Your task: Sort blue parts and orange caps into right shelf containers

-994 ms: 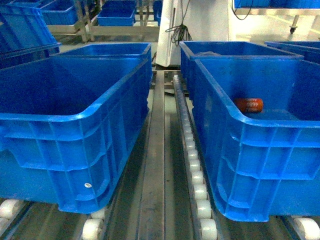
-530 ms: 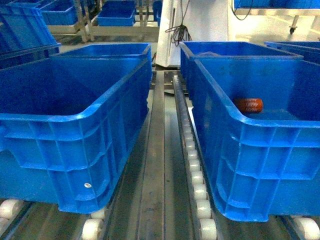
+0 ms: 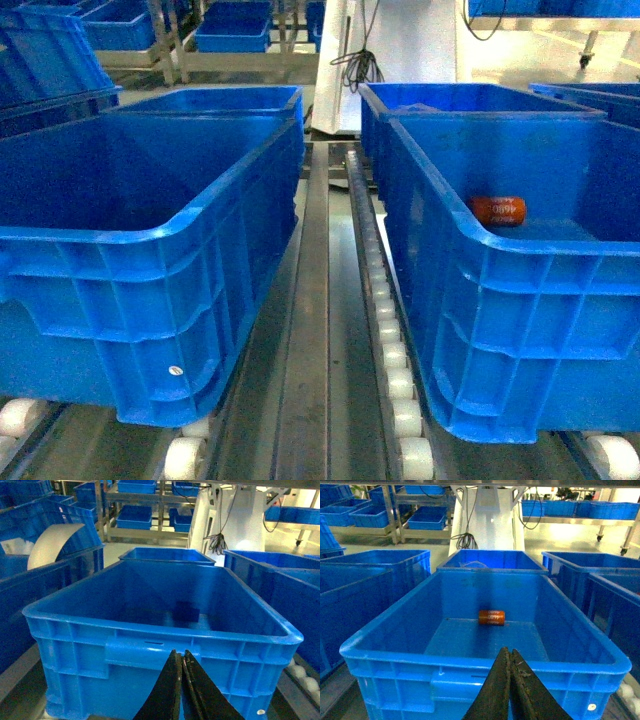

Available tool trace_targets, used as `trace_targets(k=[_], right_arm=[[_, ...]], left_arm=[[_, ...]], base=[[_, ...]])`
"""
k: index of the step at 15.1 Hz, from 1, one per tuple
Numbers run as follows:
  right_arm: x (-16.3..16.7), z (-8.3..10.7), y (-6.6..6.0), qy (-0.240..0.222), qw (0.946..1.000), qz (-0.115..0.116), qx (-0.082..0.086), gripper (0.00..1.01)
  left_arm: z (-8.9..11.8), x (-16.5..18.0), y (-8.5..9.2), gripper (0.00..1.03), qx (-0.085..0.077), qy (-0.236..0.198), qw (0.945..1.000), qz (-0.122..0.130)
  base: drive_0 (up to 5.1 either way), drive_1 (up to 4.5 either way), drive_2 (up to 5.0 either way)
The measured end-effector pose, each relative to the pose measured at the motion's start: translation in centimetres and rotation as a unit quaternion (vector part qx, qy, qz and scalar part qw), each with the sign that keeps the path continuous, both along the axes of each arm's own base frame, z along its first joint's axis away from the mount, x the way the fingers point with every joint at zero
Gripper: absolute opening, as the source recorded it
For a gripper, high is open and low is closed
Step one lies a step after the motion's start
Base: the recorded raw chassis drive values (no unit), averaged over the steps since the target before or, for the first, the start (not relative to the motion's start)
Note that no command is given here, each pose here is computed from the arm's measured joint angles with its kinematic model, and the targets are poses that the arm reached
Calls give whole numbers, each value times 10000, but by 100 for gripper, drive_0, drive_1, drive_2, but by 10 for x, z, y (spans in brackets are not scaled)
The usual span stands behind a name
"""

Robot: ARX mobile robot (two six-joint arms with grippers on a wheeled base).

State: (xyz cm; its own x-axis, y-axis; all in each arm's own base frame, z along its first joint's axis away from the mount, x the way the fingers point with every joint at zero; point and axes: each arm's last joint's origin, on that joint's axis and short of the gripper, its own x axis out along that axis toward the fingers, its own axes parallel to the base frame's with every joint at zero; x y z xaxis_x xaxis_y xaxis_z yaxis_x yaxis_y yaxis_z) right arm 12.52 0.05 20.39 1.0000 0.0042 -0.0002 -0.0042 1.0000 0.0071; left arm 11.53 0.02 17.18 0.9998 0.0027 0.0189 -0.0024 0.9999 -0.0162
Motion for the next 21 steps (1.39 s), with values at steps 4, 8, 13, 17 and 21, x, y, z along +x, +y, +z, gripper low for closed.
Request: trace_targets(k=[4,8,13,17,21], right_arm=[[-9,-17,0,2,10000,2,-19,2],[-14,-26,0,4,10000,2,-19,2],[-28,-34,0,-132,9999,-14,-21,2],[-28,-37,-1,-15,10000,-19,-21,2],[-28,-37,-1,-15,10000,-21,-23,42]], left_arm=[[-1,-6,0,2,-2,27,10000,-8],[-2,-18,0,2,6,-25,10000,-15],[-4,-18,0,2,10,90,10000,-11],[-4,-18,0,2,9,88,10000,-8],[-4,-18,0,41,9,88,10000,-6]], base=[[0,0,0],[0,0,0],[0,0,0],[0,0,0],[0,0,0]])
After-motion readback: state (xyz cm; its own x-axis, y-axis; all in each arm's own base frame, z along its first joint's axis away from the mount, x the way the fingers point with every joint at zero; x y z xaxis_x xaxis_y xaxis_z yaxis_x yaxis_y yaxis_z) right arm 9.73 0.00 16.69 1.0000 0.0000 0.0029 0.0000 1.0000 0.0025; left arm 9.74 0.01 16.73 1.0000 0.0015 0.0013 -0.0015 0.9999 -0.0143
